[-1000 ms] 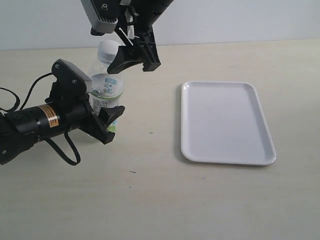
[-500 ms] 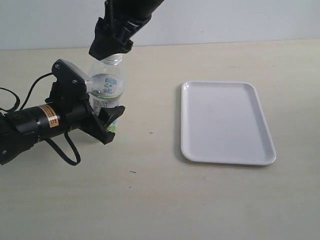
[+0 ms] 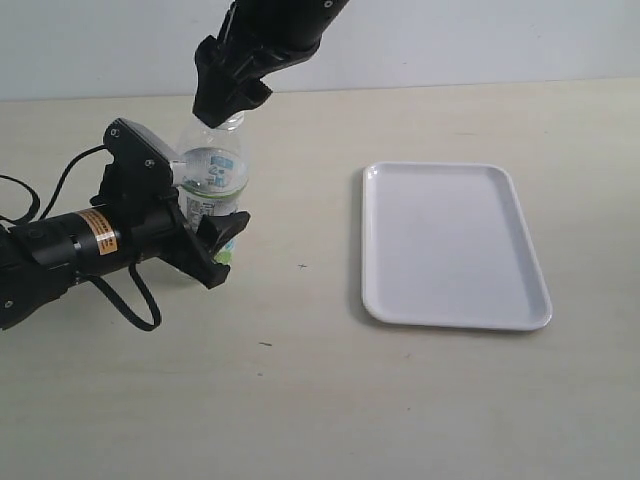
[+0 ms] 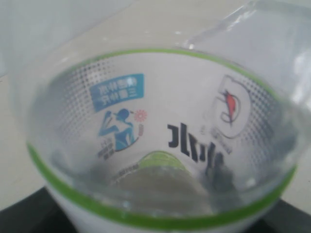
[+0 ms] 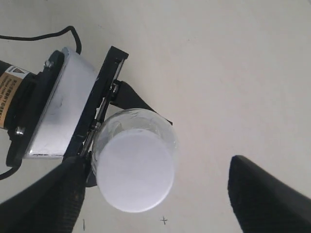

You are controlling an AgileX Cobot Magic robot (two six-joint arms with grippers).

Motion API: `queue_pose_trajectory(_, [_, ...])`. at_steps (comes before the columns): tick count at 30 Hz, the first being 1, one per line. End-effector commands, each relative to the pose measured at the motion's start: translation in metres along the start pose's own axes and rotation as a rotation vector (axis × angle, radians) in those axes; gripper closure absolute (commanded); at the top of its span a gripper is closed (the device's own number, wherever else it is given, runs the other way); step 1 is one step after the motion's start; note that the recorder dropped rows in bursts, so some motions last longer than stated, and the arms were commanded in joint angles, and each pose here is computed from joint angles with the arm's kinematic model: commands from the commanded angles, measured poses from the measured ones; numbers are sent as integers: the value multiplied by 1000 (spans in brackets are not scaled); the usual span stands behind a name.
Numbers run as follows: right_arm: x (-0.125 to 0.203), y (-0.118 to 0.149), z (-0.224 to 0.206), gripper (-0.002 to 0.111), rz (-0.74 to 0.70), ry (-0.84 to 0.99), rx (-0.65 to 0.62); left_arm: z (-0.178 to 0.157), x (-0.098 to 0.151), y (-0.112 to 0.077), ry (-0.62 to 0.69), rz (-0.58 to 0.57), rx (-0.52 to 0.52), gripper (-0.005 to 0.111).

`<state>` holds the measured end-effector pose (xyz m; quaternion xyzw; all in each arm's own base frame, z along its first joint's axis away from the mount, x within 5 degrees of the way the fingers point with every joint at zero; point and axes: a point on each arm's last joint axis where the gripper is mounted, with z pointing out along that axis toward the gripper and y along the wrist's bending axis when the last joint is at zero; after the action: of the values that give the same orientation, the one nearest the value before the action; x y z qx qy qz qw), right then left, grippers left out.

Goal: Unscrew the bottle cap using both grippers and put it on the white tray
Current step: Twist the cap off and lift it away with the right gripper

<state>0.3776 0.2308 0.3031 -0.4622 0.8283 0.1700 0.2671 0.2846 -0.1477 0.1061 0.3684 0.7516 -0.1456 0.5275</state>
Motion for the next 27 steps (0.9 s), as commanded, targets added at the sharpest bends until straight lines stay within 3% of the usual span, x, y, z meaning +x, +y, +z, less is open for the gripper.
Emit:
queue_pose_trajectory(1, [-1, 0, -5, 42, -1, -6, 11, -1, -6, -1, -29, 6, -1, 107])
queue_pose_trajectory(4, [-1, 0, -5, 46, -2, -6, 11, -1, -6, -1, -29, 6, -1, 107])
queue_pose_trajectory(27, [2, -5, 9, 46, -15, -2, 12, -1, -6, -1, -29, 8, -2, 107])
